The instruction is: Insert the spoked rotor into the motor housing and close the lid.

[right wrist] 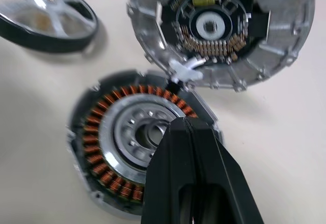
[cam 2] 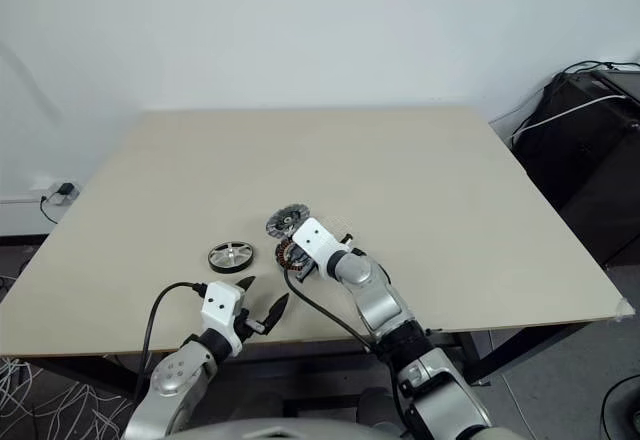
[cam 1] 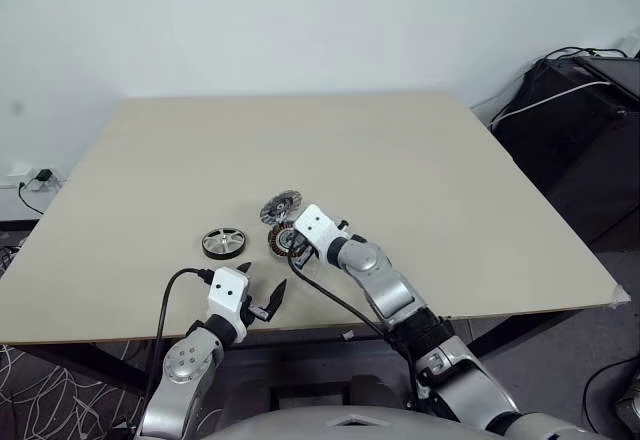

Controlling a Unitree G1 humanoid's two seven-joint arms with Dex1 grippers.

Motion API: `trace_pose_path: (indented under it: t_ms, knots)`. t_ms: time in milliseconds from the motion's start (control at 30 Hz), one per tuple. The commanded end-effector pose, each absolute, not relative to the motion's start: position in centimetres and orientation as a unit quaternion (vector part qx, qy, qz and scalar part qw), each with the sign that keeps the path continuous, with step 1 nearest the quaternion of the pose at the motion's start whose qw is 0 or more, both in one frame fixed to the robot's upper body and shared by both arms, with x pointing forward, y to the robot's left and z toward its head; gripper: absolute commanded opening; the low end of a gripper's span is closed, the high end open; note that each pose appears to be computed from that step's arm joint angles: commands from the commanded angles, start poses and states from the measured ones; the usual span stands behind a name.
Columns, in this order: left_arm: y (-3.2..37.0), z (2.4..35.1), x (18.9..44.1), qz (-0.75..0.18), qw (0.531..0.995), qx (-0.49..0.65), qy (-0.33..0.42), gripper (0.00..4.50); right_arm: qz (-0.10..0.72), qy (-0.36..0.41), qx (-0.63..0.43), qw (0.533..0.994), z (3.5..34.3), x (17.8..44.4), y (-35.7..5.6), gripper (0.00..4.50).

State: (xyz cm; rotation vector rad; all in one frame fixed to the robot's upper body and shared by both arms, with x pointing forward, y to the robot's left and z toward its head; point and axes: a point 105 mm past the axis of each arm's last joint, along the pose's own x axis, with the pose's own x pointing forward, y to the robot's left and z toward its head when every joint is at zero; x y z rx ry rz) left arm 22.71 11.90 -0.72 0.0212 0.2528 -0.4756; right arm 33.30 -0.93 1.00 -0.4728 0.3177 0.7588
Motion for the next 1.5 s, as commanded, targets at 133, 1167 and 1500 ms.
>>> trace_pose_path:
  t_ms: [133, 1167, 1500]
  knots:
    - [11.5, 0.2, 23.1, -0.237, 0.965, 0.007, 0.107, 4.50, 0.359, 0.147, -0.250, 0.887, 1.8, 34.4, -0.4, 0.02]
    - [11.3, 0.2, 23.2, -0.240, 0.965, 0.004, 0.107, 4.50, 0.344, 0.113, -0.212, 0.908, 2.8, 35.4, -0.2, 0.02]
    - [11.3, 0.3, 23.2, -0.242, 0.964, 0.005, 0.107, 4.50, 0.442, 0.153, -0.183, 0.865, 1.4, 32.1, 1.6, 0.02]
